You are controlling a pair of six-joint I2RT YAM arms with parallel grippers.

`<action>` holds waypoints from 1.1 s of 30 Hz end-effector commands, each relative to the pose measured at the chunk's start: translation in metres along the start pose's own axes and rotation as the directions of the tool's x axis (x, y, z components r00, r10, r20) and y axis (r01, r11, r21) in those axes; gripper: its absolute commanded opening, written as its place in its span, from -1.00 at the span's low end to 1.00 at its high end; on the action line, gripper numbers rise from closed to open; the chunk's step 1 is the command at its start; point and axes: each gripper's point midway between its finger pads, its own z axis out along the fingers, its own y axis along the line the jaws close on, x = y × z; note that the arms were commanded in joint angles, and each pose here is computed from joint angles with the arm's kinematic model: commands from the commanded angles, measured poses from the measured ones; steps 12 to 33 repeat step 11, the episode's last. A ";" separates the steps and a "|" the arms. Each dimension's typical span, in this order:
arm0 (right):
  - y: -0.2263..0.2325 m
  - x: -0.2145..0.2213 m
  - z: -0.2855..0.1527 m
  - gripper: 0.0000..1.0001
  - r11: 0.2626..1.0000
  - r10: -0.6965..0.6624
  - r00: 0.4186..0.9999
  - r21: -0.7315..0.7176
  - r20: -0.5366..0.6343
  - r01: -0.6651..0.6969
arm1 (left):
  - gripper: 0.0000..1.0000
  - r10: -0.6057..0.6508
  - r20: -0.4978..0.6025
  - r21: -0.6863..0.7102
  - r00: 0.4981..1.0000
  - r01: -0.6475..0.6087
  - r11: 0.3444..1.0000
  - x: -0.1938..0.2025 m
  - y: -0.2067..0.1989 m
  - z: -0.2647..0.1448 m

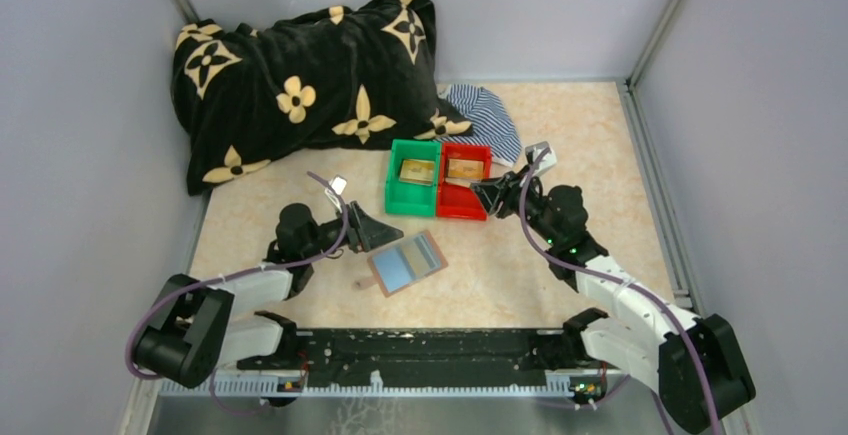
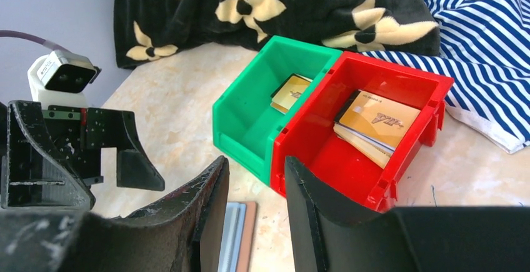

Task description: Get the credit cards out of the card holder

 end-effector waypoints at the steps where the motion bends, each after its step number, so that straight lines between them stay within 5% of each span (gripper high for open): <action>1: 0.005 -0.015 0.001 -0.22 0.999 -0.007 0.999 -0.032 0.050 0.009 | 0.98 0.069 0.024 0.029 0.997 -0.070 0.997 -0.012 -0.009 0.001; 33: 0.008 -0.019 0.004 -0.23 0.999 -0.006 0.999 -0.047 0.053 0.009 | 0.95 0.094 0.036 -0.002 0.995 -0.094 0.996 -0.017 -0.009 0.000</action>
